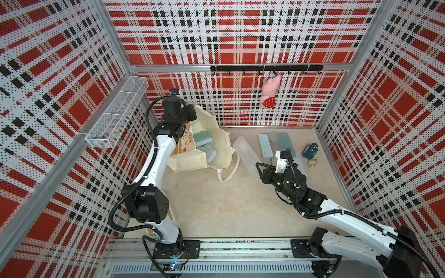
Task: Take out the pencil case from the canvas bag
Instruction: Place the pencil case at the center of the board.
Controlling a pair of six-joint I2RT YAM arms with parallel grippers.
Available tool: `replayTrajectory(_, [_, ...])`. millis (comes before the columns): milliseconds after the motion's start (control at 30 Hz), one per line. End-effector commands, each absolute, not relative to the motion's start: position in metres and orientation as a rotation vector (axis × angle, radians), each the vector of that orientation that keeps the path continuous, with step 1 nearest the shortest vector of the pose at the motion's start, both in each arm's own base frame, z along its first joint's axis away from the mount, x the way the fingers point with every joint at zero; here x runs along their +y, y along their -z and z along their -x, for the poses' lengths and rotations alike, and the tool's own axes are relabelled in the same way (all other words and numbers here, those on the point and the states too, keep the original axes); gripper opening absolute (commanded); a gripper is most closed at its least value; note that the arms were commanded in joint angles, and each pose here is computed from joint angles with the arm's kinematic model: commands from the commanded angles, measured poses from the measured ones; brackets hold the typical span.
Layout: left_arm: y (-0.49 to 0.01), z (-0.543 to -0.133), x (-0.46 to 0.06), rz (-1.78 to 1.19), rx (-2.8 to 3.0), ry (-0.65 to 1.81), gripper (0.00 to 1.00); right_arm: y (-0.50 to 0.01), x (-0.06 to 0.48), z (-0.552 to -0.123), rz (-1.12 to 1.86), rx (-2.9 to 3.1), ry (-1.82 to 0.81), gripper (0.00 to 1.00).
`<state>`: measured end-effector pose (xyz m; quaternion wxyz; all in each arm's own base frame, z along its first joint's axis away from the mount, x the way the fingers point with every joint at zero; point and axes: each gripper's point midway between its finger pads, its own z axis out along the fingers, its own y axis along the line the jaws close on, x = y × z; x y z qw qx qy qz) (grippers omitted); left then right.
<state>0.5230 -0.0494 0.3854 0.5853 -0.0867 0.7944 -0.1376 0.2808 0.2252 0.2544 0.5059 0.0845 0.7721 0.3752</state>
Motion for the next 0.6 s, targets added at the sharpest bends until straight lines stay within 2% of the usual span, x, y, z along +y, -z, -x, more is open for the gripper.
replayTrajectory(0, [-0.446,-0.516,-0.051,0.188,1.684,0.358,0.00,-0.233,0.190,-0.286,-0.434,1.860,-0.800,0.21])
replayTrajectory(233, [-0.453,-0.504,-0.070,0.162,1.676,0.387,0.00,-0.192,0.186,-0.289,-0.671,1.913,-0.832,0.22])
replayTrajectory(567, [-0.461,-0.490,-0.071,0.170,1.656,0.397,0.00,-0.146,0.184,-0.288,-0.942,1.902,-0.923,0.23])
